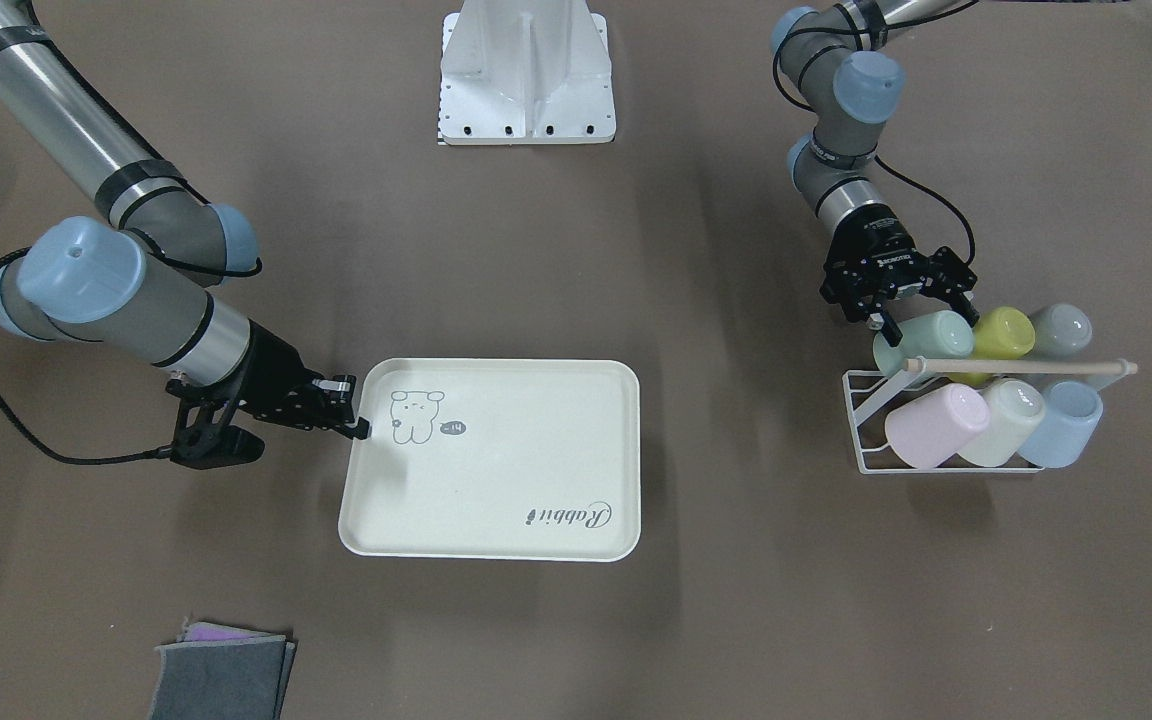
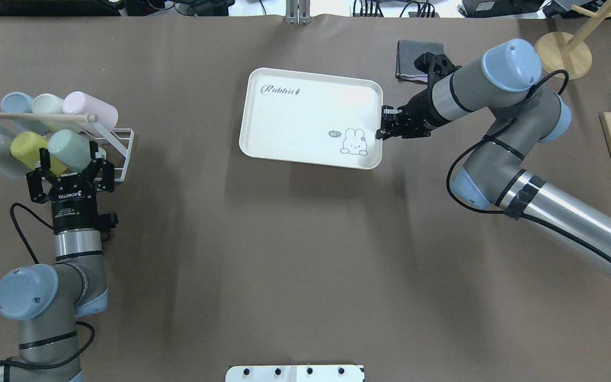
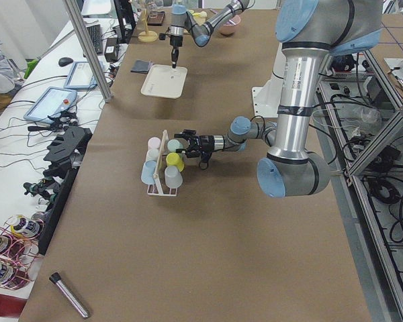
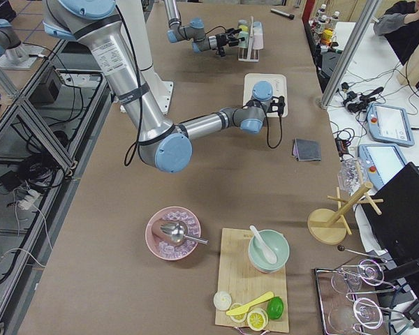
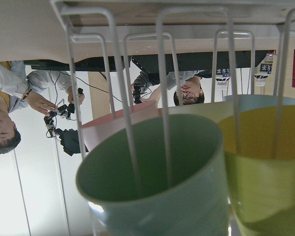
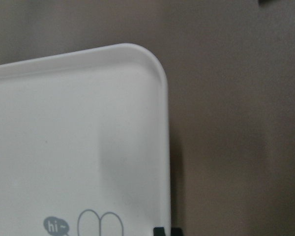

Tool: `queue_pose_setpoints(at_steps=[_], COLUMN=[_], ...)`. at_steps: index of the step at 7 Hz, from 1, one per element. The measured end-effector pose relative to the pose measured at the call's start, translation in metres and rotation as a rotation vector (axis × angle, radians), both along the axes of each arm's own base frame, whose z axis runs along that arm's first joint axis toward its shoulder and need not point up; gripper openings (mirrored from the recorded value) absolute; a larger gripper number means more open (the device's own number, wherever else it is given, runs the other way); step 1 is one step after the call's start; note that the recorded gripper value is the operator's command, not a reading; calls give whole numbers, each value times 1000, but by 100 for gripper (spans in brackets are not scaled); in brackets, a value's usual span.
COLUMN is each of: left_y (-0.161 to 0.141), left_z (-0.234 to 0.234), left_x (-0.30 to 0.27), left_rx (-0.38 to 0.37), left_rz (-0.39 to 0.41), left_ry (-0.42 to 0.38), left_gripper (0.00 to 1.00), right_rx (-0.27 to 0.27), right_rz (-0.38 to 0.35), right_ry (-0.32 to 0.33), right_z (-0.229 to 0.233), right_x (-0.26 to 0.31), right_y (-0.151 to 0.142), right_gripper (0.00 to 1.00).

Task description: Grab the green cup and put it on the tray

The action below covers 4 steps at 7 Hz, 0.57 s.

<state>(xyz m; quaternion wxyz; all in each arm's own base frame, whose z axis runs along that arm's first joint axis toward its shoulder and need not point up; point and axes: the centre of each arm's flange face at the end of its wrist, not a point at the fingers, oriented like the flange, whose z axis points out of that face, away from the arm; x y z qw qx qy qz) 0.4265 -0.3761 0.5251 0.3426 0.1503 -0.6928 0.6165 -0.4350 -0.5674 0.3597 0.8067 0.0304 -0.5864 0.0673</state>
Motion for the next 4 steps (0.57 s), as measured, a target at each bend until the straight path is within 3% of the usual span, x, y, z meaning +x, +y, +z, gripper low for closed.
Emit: queue_pose_setpoints(at_steps=[4], left_y=[-4], left_z=[3], left_x=[5], left_rx=[7], left_rz=[-4], left_ry=[22], left_gripper=[96], right_rx=[-10], right_rz=[-14], right_ry=[18], right_z=[3], right_x=[-45], right_y=[18], right_gripper=[0])
